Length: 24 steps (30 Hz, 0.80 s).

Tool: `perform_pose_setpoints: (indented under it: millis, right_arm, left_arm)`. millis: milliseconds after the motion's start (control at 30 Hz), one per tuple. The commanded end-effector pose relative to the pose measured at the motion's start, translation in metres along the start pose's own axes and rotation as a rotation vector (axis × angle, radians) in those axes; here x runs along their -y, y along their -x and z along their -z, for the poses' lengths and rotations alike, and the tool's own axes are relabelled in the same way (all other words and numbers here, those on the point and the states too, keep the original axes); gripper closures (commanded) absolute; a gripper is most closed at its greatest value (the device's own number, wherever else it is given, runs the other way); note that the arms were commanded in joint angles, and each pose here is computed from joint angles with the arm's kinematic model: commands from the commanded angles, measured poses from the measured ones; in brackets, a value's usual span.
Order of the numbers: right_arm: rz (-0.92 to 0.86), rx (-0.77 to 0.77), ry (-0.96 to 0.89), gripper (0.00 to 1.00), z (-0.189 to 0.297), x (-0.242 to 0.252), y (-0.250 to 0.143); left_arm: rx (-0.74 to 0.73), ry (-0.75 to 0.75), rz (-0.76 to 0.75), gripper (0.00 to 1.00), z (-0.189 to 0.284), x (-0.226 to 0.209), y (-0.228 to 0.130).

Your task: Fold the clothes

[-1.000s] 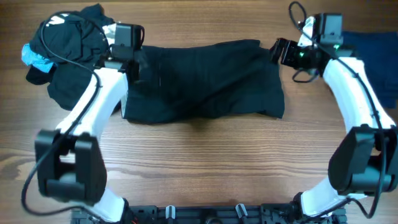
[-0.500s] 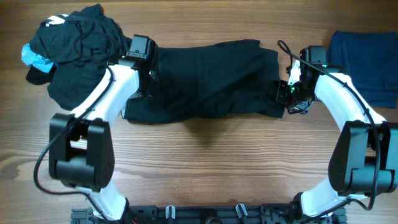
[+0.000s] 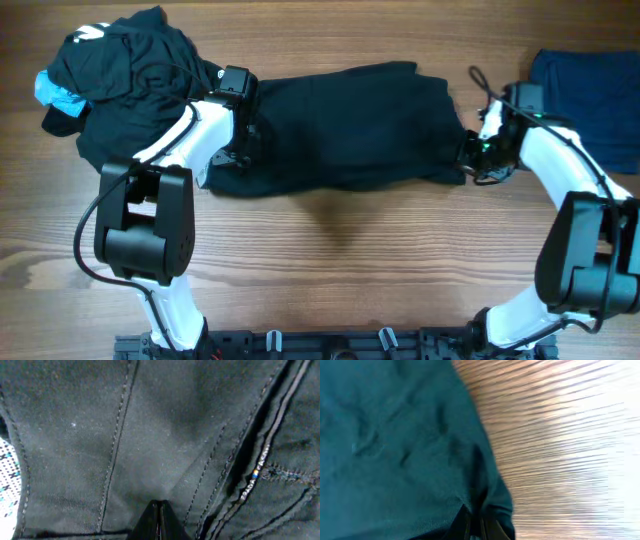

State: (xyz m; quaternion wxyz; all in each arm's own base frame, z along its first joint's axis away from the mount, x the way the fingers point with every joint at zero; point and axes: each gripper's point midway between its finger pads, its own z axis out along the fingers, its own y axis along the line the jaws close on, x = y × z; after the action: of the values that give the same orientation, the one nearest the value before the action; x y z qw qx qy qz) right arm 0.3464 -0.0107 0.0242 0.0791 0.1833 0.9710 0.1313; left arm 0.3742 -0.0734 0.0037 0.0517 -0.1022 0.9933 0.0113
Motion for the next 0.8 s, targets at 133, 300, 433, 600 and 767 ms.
perform_pose_setpoints:
  millis: [133, 300, 433, 600, 767]
  right_arm:
    - [-0.032, 0.02, -0.027, 0.9, 0.007, 0.033, 0.006]
    - [-0.032, 0.005, 0.045, 0.5, 0.027, 0.013, 0.015]
    - [0.02, 0.052, 0.072, 0.31, 0.067, -0.006, 0.04]
    - [0.157, 0.031, 0.204, 0.22, 0.074, -0.036, 0.034]
    - [0.22, 0.029, 0.211, 0.21, 0.069, -0.05, 0.032]
  left_arm:
    - [-0.014, 0.043, -0.003, 0.96, -0.015, -0.006, -0.001]
    - [-0.027, 0.048, -0.004, 0.96, -0.006, -0.009, -0.006]
    - [0.056, 0.008, 0.002, 0.96, 0.033, -0.006, 0.003]
    - [0.096, -0.04, 0.066, 0.96, 0.073, -0.009, -0.001]
    - [0.071, -0.044, 0.137, 0.96, 0.075, -0.025, -0.002]
